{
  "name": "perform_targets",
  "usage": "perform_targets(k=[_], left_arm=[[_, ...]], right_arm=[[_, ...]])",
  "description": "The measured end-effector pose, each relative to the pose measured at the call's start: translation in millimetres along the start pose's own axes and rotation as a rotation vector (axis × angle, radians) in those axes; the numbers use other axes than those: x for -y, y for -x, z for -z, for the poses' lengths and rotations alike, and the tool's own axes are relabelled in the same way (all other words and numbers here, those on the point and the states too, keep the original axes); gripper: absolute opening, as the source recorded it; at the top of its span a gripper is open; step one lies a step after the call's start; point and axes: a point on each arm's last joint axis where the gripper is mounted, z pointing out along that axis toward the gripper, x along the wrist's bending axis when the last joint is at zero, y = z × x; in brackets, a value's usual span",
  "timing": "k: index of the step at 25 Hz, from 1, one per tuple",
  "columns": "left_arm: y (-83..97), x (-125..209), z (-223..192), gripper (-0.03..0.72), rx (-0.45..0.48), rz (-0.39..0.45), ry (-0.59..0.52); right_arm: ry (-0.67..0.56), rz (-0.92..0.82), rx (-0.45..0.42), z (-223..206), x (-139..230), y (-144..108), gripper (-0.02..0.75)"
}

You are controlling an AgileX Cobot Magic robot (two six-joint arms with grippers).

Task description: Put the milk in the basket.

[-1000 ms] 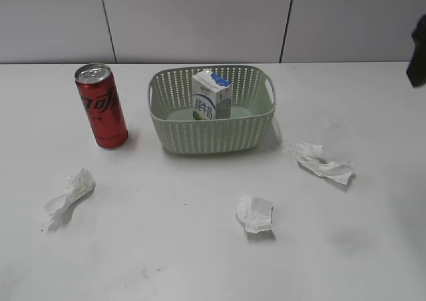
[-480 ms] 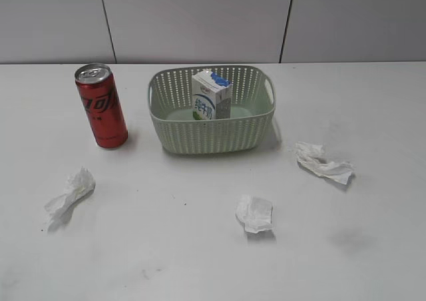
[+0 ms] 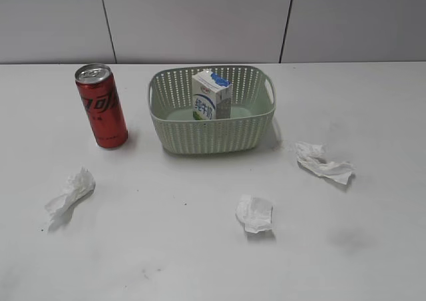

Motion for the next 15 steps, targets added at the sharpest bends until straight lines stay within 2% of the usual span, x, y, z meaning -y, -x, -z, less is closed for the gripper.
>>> perform_targets(k=[9,15], left_arm=[[0.0,0.0,0.0,0.238,0.0,0.0,0.0],[0.0,0.0,0.0,0.238,0.0,0.001,0.0]], right_arm=[[0.067,0.038,-0.013,-8.5,-2.7,-2.3,0.628],[0.073,0.047,-0.014,-8.7,-3.2,-2.5,0.586]])
